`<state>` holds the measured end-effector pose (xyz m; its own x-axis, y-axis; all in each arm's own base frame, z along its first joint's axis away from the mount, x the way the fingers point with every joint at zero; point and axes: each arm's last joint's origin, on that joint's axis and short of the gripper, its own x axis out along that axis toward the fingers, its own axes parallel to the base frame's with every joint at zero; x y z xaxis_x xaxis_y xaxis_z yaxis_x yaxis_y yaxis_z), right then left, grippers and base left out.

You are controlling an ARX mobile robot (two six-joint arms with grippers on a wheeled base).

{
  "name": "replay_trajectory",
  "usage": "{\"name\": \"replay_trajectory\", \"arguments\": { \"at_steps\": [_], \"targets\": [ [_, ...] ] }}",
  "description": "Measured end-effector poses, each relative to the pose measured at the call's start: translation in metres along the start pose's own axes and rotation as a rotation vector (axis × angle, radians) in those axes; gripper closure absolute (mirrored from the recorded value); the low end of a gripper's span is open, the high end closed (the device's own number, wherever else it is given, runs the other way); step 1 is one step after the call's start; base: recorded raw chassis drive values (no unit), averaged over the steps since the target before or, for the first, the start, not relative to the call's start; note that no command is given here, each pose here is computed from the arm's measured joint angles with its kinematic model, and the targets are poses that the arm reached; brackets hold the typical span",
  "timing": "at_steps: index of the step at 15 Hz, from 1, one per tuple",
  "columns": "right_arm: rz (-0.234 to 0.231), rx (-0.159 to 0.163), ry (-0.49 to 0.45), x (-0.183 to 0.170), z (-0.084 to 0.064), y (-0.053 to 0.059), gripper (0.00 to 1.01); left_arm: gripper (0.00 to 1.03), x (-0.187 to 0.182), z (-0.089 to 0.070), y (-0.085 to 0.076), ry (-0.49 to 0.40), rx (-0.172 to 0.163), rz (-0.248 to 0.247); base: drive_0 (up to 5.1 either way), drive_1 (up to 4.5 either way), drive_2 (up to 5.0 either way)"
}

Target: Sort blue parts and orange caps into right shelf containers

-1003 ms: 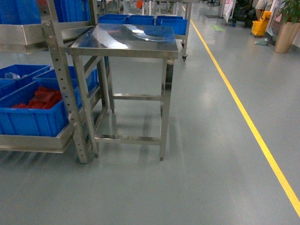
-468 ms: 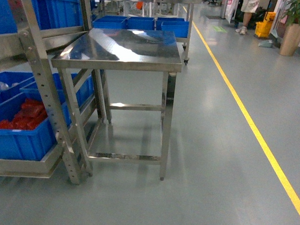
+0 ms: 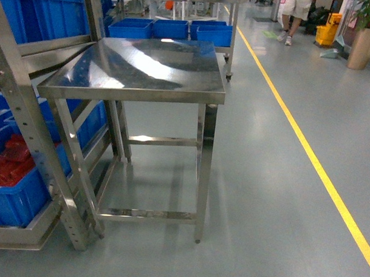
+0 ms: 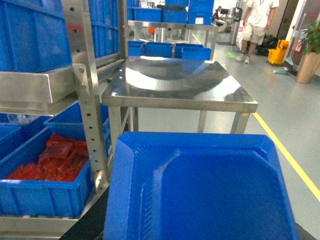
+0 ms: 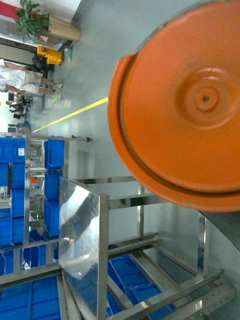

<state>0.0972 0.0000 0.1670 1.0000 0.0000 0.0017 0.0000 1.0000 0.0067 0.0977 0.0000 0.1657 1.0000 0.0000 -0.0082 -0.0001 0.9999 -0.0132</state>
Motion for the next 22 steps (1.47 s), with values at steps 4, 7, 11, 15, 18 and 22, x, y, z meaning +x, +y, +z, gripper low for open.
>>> {"name": "replay_trajectory", "arguments": {
  "at_steps": [4,7,11,15,18,22],
  "targets": [
    [-0.002,0.000,-0.002,0.0000,0.0002,-0.0001,0.56,0.61,0.0000,0.0000,0.0000,0.000,0.000,0.000,-4.9,2.31,2.8],
    [-0.002,0.000,0.000,0.0000,0.0000,-0.0001,0.56,0.61,0.0000,0.0001,0.0000,-0.002,0.000,0.000,-4.9,2.49,2.5],
    [-0.002,0.000,0.000,0.0000,0.0000,-0.0001,0.56,0.61,0.0000,0.0002,0.0000,-0.002,0.000,0.000,-4.9,2.46,2.5],
    [-0.002,0.000,0.000,0.0000,0.0000,-0.0001,0.56,0.61,0.0000,0.0001,0.0000,-0.002,0.000,0.000,-4.9,2.49,2.5],
    [-0.002,0.000,0.000,0.0000,0.0000,-0.0001,0.56,0.61,0.0000,0.0004,0.0000,-0.004,0.000,0.000,-5.0,2.43,2.4],
    [-0.001,0.000,-0.001,0.0000,0.0001,0.0000,0.56,0.61,0.0000,0.0001,0.0000,-0.002,0.000,0.001,-5.1,2.36,2.4]
  ]
}}
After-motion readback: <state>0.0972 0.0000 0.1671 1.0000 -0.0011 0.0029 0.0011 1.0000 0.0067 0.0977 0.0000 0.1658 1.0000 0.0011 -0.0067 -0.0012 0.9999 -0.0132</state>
